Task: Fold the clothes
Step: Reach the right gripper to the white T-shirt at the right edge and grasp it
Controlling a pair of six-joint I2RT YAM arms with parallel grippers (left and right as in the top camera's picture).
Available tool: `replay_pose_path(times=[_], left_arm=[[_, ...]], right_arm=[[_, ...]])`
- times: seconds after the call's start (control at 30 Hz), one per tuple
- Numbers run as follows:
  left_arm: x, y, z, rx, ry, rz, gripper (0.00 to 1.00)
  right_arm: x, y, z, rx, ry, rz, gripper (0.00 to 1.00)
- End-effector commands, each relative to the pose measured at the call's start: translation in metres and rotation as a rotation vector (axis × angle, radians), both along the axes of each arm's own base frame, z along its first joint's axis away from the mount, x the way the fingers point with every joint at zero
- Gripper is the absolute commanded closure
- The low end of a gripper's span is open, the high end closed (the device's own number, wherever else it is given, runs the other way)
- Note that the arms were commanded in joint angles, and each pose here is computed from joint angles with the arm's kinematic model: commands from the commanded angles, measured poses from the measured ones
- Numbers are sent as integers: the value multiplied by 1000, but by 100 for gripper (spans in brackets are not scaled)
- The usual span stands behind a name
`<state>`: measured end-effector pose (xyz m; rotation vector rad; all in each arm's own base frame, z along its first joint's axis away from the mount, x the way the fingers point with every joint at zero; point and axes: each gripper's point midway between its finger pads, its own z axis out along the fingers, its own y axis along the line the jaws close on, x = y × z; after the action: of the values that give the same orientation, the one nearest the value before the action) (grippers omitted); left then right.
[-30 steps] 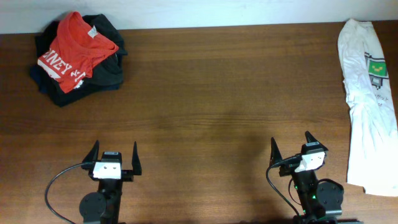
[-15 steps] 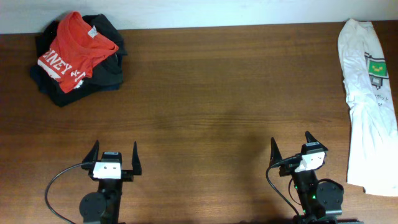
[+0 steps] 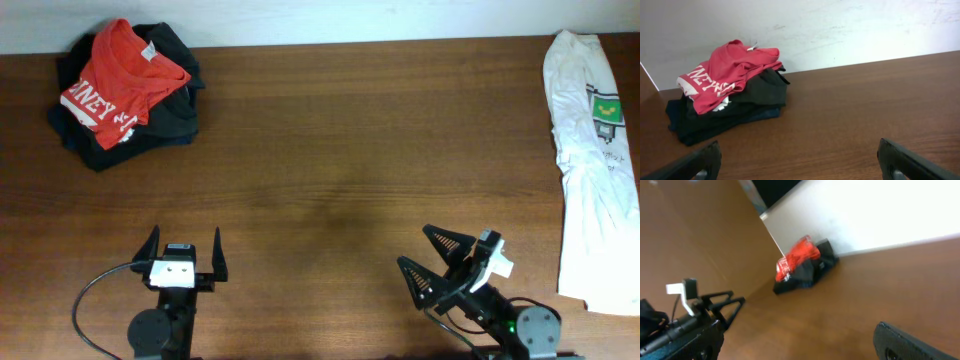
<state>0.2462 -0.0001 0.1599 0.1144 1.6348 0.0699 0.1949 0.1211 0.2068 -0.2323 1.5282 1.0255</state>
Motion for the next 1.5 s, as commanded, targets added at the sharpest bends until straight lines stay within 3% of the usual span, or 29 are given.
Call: replay_pose_path(times=[0.0, 0.17, 0.33, 0.5, 0.67, 0.83, 0.9, 1.0, 1.13, 1.27, 1.33, 1.47], left_arm=[[0, 0, -1, 11, 3, -5, 1], [0, 0, -2, 11, 3, -5, 1], [0, 0, -2, 11, 3, -5, 1], [0, 0, -1, 11, 3, -5, 1], [0, 0, -1, 11, 3, -5, 1], [0, 0, -2, 11, 3, -5, 1], [0, 0, -1, 11, 3, -5, 1], [0, 0, -1, 11, 3, -5, 1], [0, 0, -1, 11, 3, -5, 1], [0, 0, -1, 11, 3, -5, 1], [0, 0, -2, 11, 3, -5, 1], [0, 0, -1, 11, 3, -5, 1]], right_arm=[[2, -7, 17, -1, -95, -54, 1], [19, -39, 46, -23, -195, -296, 1], [44, -83, 73, -99, -175, -581, 1], [107, -134, 94, -320, -42, -876, 1], [198, -176, 95, -485, 226, -958, 1], [246, -246, 70, -708, 521, -973, 1], [252, -278, 56, -853, 648, -946, 1], [252, -323, 24, -894, 848, -967, 1], [247, -360, -17, -884, 962, -983, 1], [237, -382, -89, -1003, 1100, -840, 1], [240, -384, -116, -1049, 1123, -778, 8], [249, -388, -152, -1052, 1145, -758, 11]])
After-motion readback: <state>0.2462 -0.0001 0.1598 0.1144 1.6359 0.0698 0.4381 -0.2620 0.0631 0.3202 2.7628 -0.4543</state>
